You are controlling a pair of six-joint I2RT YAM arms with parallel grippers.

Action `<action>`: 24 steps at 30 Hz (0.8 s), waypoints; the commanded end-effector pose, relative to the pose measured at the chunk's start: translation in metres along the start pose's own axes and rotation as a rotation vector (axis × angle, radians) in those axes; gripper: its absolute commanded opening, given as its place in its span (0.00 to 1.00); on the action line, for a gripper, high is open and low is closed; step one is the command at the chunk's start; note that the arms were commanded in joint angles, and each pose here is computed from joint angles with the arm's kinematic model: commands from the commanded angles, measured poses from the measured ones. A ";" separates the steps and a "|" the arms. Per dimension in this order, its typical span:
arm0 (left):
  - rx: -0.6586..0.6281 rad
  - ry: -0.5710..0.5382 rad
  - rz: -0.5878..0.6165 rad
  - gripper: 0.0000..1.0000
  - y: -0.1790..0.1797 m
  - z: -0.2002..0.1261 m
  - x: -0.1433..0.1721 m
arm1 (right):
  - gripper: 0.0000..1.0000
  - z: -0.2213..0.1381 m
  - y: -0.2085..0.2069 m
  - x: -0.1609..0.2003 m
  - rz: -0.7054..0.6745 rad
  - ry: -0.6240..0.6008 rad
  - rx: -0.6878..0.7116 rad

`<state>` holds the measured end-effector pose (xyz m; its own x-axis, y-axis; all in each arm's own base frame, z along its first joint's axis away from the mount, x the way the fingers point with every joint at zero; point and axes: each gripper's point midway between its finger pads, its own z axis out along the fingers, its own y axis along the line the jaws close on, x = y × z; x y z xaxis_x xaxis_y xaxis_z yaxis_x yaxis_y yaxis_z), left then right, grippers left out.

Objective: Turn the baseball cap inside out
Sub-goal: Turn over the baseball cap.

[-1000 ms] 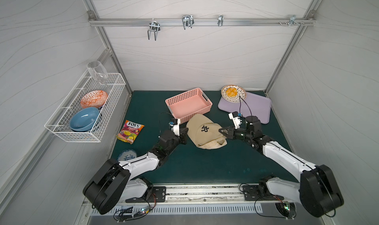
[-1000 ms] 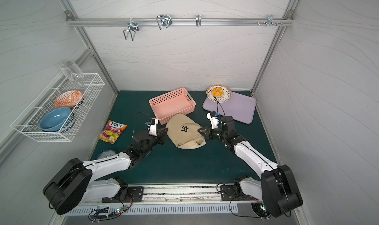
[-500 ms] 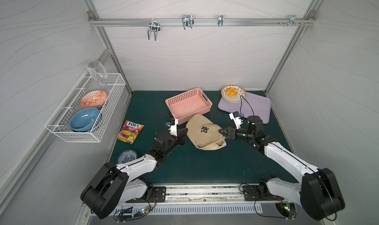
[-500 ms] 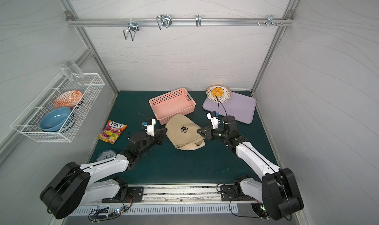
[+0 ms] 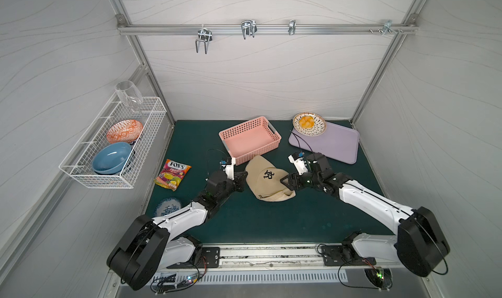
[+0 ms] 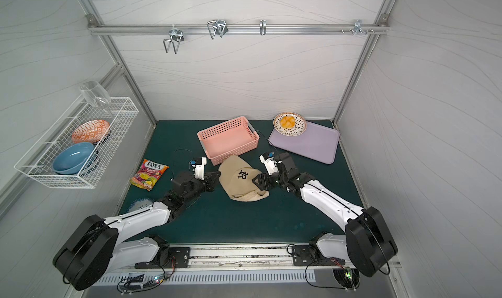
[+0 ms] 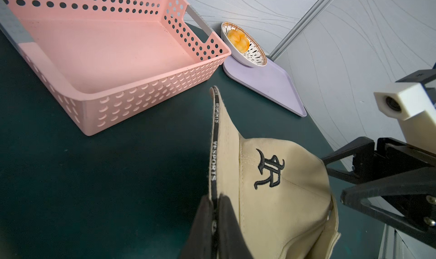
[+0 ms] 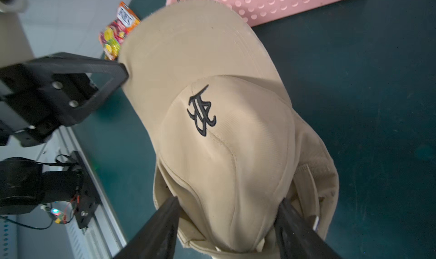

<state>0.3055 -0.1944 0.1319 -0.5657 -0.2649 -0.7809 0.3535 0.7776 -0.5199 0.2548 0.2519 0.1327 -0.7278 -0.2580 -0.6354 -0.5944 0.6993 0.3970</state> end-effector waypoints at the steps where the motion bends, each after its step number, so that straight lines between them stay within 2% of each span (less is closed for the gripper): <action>1: 0.001 -0.058 0.020 0.00 -0.008 -0.001 -0.024 | 0.70 0.005 -0.012 0.008 -0.048 0.064 0.104; 6: -0.057 -0.046 0.036 0.00 0.002 -0.002 -0.022 | 0.76 0.007 -0.008 0.024 -0.108 0.114 0.109; 11: -0.077 -0.026 0.043 0.00 0.006 -0.001 -0.019 | 0.77 0.005 0.011 0.023 -0.209 0.094 0.062; 13: -0.087 -0.001 0.033 0.00 0.006 -0.001 -0.017 | 0.76 0.008 0.024 0.025 -0.297 0.084 -0.004; 18: -0.068 0.030 0.027 0.00 -0.005 -0.003 -0.023 | 0.77 0.014 0.068 0.044 -0.647 0.067 -0.219; 24: -0.064 0.053 0.035 0.00 -0.007 -0.003 -0.022 | 0.77 0.024 0.073 0.040 -0.830 0.050 -0.253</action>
<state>0.3101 -0.1899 0.1413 -0.6065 -0.2224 -0.7633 0.3038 0.8224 -0.4810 0.1890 0.2976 0.1148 -0.2111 -0.6488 -0.7311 -0.9689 0.2379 0.0686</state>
